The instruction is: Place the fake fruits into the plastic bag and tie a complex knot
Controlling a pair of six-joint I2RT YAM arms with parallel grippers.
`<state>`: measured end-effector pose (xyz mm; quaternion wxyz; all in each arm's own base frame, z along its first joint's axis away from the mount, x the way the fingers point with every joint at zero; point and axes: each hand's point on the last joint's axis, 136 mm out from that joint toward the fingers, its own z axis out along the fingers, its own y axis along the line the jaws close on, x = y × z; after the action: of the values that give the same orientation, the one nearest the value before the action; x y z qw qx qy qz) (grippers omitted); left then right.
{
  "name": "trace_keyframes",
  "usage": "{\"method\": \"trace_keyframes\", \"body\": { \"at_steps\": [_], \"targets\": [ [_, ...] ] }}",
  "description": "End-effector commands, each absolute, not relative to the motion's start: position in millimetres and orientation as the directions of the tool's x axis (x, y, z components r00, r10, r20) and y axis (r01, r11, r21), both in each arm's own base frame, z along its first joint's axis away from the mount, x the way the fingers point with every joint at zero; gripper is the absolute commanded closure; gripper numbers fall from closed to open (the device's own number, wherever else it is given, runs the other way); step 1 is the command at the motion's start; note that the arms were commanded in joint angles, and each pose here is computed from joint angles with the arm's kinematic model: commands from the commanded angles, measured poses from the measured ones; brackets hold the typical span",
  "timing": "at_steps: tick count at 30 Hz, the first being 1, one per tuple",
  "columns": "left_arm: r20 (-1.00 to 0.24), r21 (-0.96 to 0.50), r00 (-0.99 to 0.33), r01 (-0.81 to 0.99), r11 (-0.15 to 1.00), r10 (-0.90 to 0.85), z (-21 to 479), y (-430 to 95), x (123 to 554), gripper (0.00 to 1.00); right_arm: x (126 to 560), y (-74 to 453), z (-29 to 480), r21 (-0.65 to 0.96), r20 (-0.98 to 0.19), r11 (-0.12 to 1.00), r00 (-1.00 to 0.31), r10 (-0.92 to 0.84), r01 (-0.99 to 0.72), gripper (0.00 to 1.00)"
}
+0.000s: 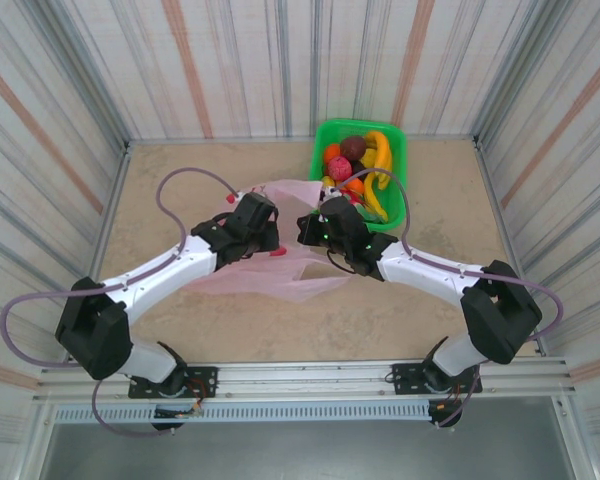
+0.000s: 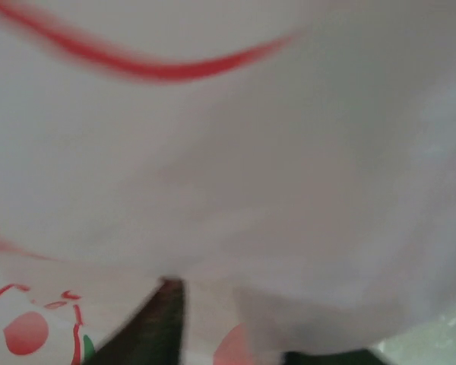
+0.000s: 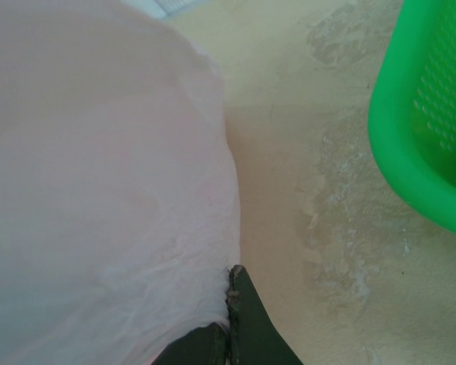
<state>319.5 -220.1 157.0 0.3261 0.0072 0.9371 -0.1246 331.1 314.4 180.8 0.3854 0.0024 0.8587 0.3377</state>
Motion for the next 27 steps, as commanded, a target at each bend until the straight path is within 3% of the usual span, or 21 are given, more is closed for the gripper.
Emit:
{"method": "trace_keyframes", "body": {
  "at_steps": [1, 3, 4, 13, 19, 22, 27],
  "targets": [
    [-0.674, -0.137, -0.739, 0.118, 0.984, -0.005, 183.4, -207.9, 326.6, 0.89, 329.6, 310.6, 191.7, 0.598, -0.650, 0.763, -0.706, 0.283, -0.245, 1.00],
    [-0.673, -0.134, -0.740, 0.134, 0.982, 0.009, 196.5, -200.5, 321.8, 0.99, 331.3, 306.0, 187.3, 0.589, -0.644, 0.773, -0.715, 0.273, -0.236, 1.00],
    [-0.668, -0.141, -0.744, 0.146, 0.979, 0.014, 201.9, -197.9, 318.4, 1.00, 332.3, 303.3, 184.6, 0.583, -0.642, 0.779, -0.718, 0.269, -0.230, 1.00],
    [-0.557, -0.217, -0.829, 0.210, 0.953, 0.056, 253.2, -148.8, 272.6, 1.00, 346.4, 286.5, 165.6, 0.522, -0.651, 0.821, -0.730, 0.206, -0.234, 1.00],
    [-0.397, -0.237, -0.899, 0.294, 0.926, 0.184, 262.9, -153.3, 244.8, 1.00, 355.1, 299.0, 157.7, 0.543, -0.612, 0.791, -0.777, 0.145, -0.281, 1.00],
    [-0.374, -0.280, -0.904, 0.323, 0.904, 0.207, 263.8, -163.5, 243.9, 1.00, 356.1, 306.9, 159.0, 0.571, -0.581, 0.763, -0.806, 0.116, -0.302, 0.99],
    [-0.371, -0.402, -0.923, 0.261, 0.878, 0.104, 271.5, -173.5, 260.9, 1.00, 352.7, 302.9, 160.3, 0.599, -0.567, 0.731, -0.818, 0.099, -0.327, 0.79]
  ]
}}
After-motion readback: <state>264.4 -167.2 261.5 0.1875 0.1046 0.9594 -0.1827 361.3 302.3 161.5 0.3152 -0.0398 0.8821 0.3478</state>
